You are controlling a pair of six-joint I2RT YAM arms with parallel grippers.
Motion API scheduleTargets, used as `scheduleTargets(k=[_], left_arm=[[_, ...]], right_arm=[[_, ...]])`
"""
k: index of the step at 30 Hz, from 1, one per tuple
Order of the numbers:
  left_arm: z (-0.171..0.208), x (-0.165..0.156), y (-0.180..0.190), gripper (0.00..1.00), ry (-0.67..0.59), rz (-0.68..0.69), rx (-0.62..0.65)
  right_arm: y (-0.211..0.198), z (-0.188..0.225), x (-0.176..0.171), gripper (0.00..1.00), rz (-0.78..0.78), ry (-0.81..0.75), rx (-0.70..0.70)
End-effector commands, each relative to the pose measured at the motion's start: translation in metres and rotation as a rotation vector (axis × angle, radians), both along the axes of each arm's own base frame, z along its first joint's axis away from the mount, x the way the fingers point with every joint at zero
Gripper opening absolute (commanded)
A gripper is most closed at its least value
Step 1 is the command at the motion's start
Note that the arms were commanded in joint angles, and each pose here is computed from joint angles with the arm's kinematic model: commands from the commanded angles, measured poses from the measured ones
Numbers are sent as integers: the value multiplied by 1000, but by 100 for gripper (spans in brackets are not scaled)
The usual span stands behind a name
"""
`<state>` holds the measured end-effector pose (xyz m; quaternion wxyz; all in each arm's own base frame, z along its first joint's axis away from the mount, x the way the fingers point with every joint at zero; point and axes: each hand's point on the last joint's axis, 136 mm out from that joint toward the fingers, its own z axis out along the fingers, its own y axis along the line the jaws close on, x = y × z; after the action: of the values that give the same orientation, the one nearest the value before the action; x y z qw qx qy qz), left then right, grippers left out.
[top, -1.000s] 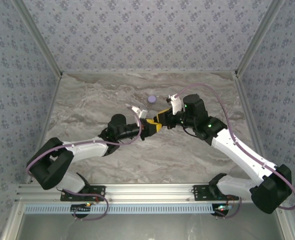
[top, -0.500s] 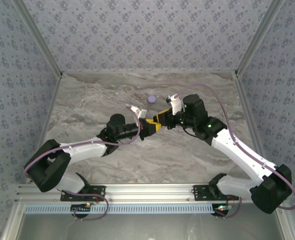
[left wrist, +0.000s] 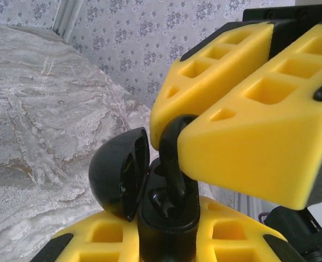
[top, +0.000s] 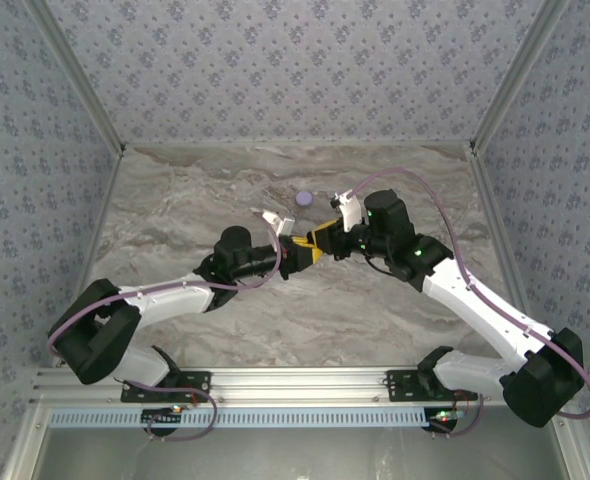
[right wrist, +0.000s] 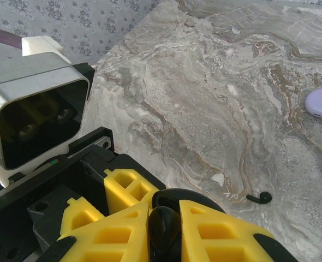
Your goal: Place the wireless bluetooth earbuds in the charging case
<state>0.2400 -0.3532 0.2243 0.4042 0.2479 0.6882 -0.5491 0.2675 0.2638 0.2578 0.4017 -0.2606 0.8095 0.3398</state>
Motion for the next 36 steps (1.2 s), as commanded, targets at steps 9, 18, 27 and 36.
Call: scheduleTargets(k=[9, 18, 27, 36], left_arm=[[29, 3, -1, 5, -56, 14, -46], [28, 6, 2, 5, -64, 41, -27], [27, 6, 3, 5, -70, 42, -18], [27, 2, -1, 5, -72, 13, -11]], right_arm=[[4, 0, -17, 20, 71, -1, -16], [4, -2, -23, 20, 87, 10, -25], [6, -3, -29, 23, 113, 21, -29], [5, -1, -25, 32, 93, 21, -28]])
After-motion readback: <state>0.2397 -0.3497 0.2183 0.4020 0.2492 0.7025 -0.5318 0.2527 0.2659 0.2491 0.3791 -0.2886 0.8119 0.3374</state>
